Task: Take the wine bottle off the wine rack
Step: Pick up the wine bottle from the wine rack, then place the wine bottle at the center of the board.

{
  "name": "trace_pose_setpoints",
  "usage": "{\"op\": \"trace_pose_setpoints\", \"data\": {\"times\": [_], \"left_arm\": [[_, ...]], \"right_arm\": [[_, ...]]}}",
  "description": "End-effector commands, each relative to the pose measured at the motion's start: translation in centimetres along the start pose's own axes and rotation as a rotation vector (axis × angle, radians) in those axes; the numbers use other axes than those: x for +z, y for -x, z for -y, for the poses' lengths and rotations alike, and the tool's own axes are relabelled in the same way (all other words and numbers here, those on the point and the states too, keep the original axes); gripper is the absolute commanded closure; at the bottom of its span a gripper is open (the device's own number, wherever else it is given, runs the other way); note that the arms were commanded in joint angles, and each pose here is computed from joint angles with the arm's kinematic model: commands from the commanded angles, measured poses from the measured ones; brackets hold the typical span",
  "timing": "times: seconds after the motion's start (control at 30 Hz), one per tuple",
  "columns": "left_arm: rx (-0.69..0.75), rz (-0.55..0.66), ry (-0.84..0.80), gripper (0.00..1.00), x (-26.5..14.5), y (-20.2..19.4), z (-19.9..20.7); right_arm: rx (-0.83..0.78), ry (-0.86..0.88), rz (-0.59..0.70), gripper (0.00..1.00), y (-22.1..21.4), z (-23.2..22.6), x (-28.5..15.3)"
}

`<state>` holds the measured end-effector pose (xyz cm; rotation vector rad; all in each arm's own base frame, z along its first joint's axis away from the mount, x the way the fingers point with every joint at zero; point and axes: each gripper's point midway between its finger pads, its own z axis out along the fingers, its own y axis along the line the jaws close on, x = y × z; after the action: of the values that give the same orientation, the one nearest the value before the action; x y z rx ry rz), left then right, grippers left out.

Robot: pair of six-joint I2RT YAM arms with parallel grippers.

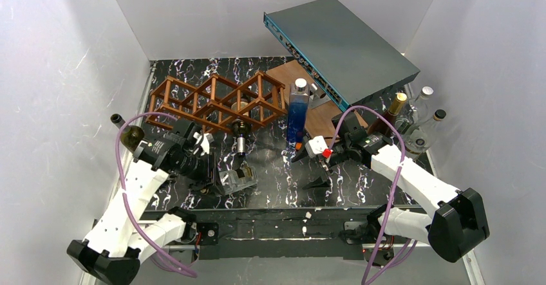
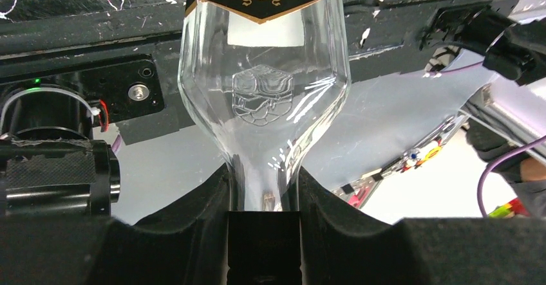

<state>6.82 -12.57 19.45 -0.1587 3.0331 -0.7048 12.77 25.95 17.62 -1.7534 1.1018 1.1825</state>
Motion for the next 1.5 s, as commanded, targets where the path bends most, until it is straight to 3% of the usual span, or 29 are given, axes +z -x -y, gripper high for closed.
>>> {"op": "trace_pose_setpoints", "data": {"times": [0.0, 0.13, 0.53, 1.07, 1.47], "left_arm": [[0.102, -0.018, -0.015, 1.0, -1.4, -0.1, 1.2], [0.169, -0.055, 0.069, 1.0, -1.7, 0.8, 1.0], [0.257, -0.098, 0.122, 1.0, -1.4, 4.0, 4.1], [0.357, -0.144, 0.184, 0.67, -0.3, 6.5, 7.6], [0.378, -0.147, 0.182, 0.58, 0.1, 7.2, 8.8]], "right_arm": [[0.003, -0.015, -0.003, 0.02, 0.5, 0.3, -0.7], [-0.003, -0.015, -0.003, 0.02, 0.6, 0.3, -0.8], [-0.012, -0.014, -0.003, 0.02, 0.8, 0.3, -0.7], [-0.009, -0.011, -0.006, 0.02, 0.7, 0.2, -0.6], [-0.01, -0.011, -0.006, 0.02, 0.7, 0.3, -0.7]]}}
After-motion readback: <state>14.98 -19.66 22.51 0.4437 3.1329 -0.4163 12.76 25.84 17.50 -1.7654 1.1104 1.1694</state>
